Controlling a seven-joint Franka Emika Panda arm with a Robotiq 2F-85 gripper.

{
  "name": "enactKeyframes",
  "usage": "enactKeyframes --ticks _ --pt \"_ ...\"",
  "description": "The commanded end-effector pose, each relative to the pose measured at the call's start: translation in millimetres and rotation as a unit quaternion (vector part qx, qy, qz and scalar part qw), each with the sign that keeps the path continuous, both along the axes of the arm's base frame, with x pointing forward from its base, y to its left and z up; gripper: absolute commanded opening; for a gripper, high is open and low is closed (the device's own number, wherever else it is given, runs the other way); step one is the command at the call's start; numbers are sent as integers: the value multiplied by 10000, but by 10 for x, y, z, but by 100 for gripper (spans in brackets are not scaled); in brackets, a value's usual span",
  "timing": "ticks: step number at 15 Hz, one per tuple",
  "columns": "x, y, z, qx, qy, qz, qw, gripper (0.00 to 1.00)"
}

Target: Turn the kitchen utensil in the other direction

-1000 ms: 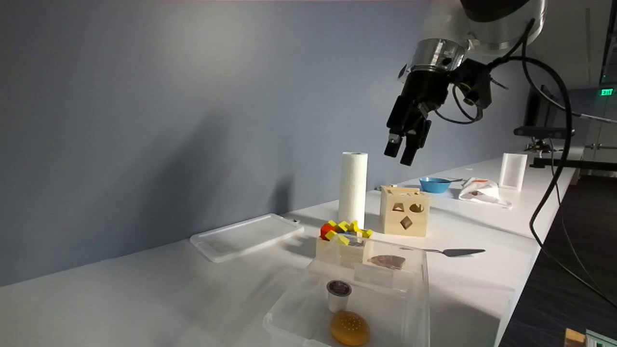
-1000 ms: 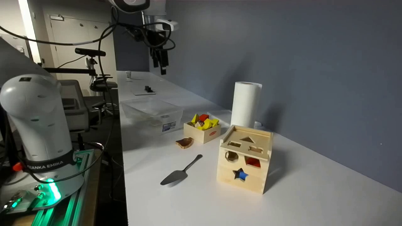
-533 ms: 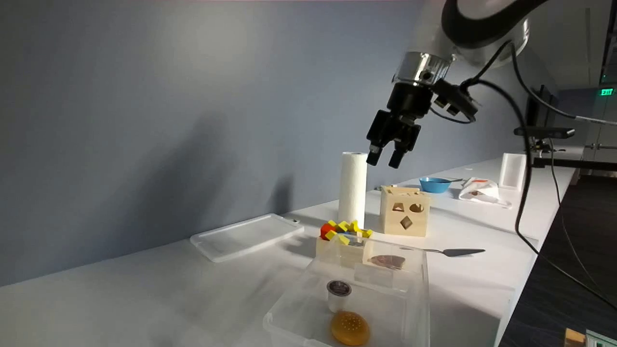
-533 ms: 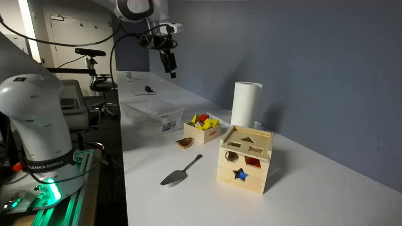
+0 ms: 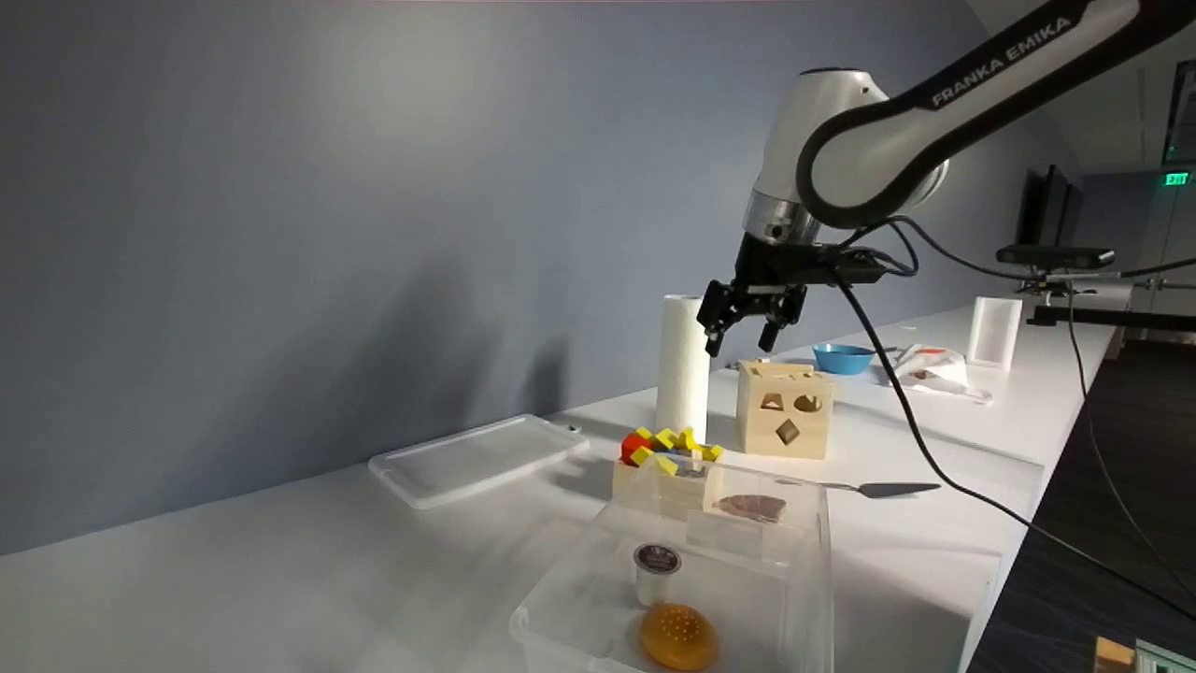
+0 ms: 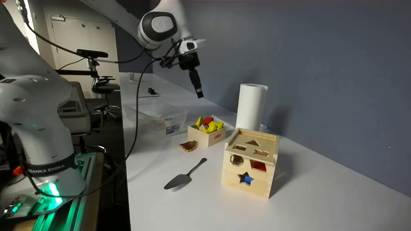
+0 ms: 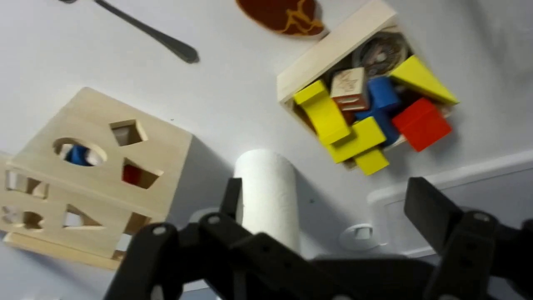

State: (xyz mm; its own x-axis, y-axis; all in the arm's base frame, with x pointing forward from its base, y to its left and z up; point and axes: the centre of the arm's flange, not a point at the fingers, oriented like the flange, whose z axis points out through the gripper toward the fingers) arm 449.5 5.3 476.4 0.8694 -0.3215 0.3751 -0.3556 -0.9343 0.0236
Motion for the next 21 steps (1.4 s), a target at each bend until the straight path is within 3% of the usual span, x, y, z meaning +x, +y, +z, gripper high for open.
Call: enactKeyframes --ticks 1,4,6,8,12,13,18,21 --pt "-21 -437 -19 -709 77 -698 9950 100" --pt "-157 -868 -110 -1396 485 -841 9854 100" --pt "-261 -1068 -241 -1470 884 -500 9839 100" --pt "-348 -1138 -402 -1110 1301 -53 9853 100" --pt "-444 -1288 -771 -390 1659 641 9833 100" --pt "-416 -1196 -644 -750 1516 360 9849 100" --pt "-447 -1261 -789 -508 1660 558 9832 100" --pt "-462 -1190 -954 -56 1604 1247 9791 100"
